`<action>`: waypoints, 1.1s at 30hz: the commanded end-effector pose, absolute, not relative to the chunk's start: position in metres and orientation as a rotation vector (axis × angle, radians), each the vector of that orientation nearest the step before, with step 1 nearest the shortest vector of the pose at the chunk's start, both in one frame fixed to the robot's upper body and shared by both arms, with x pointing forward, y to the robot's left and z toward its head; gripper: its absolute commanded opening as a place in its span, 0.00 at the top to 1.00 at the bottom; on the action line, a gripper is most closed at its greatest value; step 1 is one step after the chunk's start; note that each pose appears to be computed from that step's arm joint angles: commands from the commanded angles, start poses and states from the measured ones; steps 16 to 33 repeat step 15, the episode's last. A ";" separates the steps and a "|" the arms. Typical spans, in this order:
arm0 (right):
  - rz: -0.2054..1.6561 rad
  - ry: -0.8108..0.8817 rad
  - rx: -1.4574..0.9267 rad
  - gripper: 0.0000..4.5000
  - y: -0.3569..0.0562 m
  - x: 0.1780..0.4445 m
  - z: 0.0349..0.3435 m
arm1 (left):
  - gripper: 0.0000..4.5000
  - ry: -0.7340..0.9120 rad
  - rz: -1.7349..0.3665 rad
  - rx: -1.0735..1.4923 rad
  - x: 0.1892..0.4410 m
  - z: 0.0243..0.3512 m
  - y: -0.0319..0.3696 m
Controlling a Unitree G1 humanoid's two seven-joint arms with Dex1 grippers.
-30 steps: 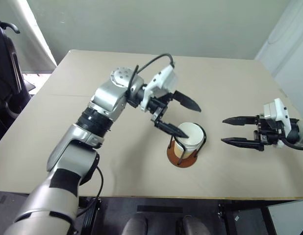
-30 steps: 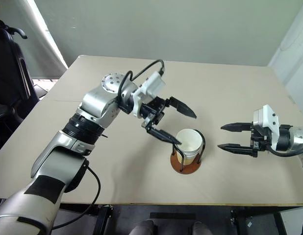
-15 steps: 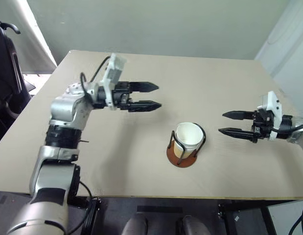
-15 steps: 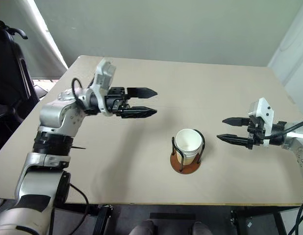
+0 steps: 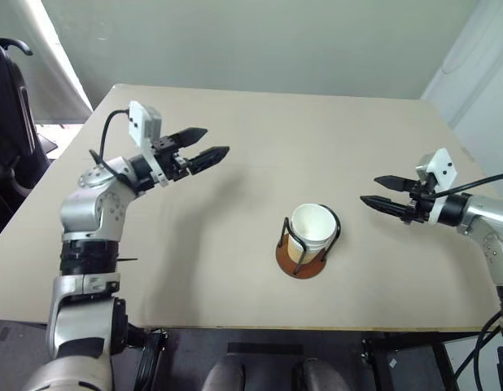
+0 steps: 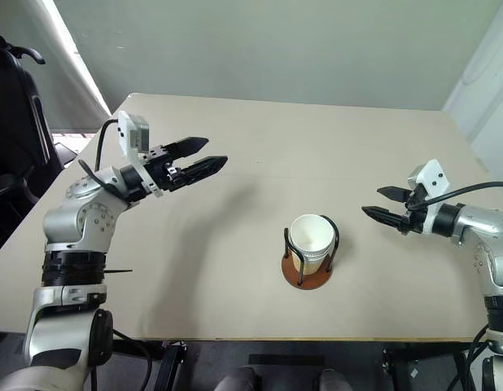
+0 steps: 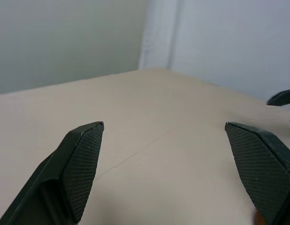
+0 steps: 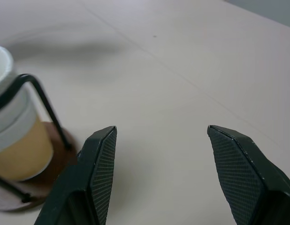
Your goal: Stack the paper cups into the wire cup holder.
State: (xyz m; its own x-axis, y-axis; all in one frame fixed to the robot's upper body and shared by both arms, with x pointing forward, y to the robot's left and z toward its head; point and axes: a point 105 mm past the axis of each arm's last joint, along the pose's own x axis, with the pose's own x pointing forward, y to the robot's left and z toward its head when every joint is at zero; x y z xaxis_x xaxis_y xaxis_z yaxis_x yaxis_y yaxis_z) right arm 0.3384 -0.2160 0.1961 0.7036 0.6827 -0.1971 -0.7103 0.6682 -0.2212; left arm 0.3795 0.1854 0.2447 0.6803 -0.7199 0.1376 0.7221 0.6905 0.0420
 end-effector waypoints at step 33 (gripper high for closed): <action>0.752 0.042 -0.293 0.31 -0.219 0.343 0.208 | 0.02 -0.152 -0.800 -0.006 0.360 0.245 0.201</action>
